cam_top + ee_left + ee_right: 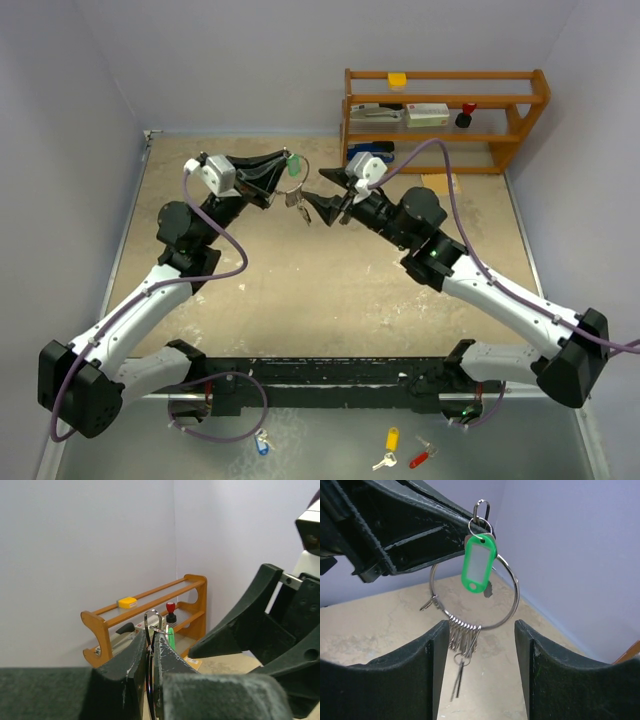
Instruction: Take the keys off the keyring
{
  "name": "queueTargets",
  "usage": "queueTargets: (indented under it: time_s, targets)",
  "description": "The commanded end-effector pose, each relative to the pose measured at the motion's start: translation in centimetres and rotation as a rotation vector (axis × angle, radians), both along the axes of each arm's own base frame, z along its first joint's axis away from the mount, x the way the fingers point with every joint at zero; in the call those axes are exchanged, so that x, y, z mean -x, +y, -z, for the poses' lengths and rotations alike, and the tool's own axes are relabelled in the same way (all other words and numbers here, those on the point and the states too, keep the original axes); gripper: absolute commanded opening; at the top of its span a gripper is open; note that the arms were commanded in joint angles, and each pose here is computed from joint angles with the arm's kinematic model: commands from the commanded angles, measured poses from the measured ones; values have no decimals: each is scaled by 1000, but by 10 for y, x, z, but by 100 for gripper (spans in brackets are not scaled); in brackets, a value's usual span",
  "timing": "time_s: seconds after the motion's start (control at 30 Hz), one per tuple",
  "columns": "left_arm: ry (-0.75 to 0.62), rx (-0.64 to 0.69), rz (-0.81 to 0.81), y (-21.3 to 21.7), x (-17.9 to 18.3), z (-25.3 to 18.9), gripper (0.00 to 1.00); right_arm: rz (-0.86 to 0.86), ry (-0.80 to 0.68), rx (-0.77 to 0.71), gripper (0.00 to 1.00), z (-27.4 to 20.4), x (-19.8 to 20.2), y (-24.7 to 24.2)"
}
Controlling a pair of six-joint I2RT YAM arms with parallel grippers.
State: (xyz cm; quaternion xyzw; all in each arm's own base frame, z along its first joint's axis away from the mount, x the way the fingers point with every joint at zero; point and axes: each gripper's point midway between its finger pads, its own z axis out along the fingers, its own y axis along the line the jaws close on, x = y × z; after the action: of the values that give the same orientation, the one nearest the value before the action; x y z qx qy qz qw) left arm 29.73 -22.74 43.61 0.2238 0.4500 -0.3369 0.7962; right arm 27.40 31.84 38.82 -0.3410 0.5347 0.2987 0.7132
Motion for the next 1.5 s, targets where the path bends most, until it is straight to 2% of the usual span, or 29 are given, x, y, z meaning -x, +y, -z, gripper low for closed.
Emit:
queueTargets:
  time_s: [0.0, 0.27, 0.6, 0.97, 1.1, 1.33, 1.47]
  targets:
    - [-89, 48, 34, 5, 19, -29, 0, -29, -164, -67, 58, -56, 2, 7]
    - [-84, 37, 27, 5, 18, -26, 0, -51, -269, -68, 60, -90, 5, 12]
    - [-95, 32, 36, 3, 19, -30, 0, -51, -283, -68, 60, -91, 2, 15]
    - [-109, 55, 74, 0, 23, -35, 0, -63, -248, -53, 48, -79, -6, 27]
    - [-107, 56, 75, -1, 22, -34, 0, -59, -243, -55, 40, -78, -8, 28]
    - [-93, 58, 43, 0, 13, -30, 0, -22, -238, -68, 0, -82, -14, 24]
    - [-85, 62, 6, 4, 5, -29, 0, -5, -236, -76, 0, -83, -14, 19]
